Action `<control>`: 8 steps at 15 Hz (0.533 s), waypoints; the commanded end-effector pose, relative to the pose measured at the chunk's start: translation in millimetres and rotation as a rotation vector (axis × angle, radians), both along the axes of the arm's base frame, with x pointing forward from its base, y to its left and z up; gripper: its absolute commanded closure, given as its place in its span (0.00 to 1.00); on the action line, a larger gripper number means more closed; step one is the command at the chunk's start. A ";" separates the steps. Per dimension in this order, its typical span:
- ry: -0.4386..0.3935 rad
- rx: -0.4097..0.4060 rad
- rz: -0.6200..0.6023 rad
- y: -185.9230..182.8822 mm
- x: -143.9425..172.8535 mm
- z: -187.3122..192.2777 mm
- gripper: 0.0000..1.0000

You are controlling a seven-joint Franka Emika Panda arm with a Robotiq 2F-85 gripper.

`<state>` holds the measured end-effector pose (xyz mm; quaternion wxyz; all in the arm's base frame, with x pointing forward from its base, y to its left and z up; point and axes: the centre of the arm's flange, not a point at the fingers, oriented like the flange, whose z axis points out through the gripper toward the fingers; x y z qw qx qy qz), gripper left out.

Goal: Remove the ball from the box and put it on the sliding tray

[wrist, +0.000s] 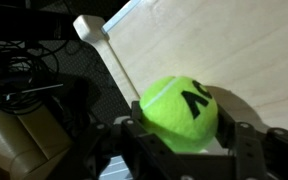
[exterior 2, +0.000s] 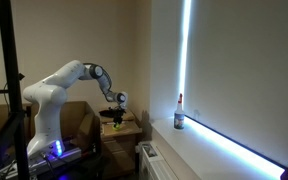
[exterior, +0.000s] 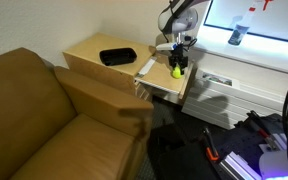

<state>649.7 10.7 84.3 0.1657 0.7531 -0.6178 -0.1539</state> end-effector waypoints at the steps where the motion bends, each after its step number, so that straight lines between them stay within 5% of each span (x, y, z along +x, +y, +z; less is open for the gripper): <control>1: 0.035 0.005 0.041 7.2 3.0 -11.2 0.56; 6: 0.050 0.006 0.040 6.6 3.9 -15.6 0.56; 7: 0.054 0.012 0.028 2.8 4.8 -15.3 0.08; 8: 0.058 0.019 0.028 -0.3 5.9 -16.5 0.06</control>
